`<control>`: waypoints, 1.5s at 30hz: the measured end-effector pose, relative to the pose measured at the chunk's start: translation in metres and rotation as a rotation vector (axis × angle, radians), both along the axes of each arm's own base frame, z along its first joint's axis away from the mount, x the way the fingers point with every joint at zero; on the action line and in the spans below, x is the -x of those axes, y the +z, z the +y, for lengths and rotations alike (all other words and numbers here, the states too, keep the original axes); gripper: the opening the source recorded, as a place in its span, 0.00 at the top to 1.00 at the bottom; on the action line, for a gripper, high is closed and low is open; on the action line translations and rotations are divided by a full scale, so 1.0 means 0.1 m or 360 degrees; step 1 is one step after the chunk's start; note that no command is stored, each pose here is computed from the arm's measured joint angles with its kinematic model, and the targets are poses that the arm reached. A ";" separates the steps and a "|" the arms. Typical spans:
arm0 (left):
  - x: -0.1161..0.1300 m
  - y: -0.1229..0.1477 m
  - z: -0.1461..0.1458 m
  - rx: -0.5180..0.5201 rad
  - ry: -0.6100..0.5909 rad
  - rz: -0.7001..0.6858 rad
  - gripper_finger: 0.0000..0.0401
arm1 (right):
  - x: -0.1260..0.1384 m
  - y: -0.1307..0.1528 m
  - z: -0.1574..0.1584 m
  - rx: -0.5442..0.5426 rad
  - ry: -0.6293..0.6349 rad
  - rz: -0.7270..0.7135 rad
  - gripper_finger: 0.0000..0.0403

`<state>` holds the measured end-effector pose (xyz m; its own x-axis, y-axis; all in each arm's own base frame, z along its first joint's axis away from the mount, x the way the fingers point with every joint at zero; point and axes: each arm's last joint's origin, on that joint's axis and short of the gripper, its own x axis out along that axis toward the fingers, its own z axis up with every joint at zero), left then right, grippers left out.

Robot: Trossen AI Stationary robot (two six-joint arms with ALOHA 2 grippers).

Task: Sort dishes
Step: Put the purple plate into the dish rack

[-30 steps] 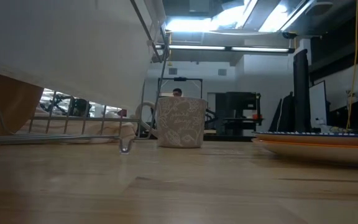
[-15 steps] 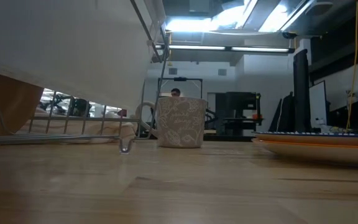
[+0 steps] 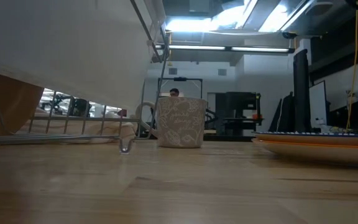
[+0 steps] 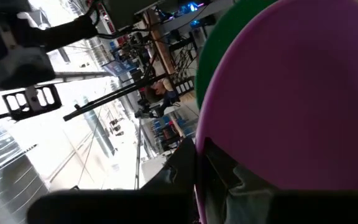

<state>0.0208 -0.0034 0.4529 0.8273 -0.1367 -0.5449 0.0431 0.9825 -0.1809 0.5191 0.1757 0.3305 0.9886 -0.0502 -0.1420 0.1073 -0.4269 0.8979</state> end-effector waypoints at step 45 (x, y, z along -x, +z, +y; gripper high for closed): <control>0.00 0.00 0.00 -0.0005 0.0022 -0.0002 0.57 | -0.12 -0.41 0.05 -0.0141 0.0018 0.0167 0.98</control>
<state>0.0208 -0.0030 0.4529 0.8297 -0.1232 -0.5445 0.0295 0.9837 -0.1776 0.5314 0.1812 0.2899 0.9685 -0.0215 -0.2480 0.2040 -0.5025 0.8402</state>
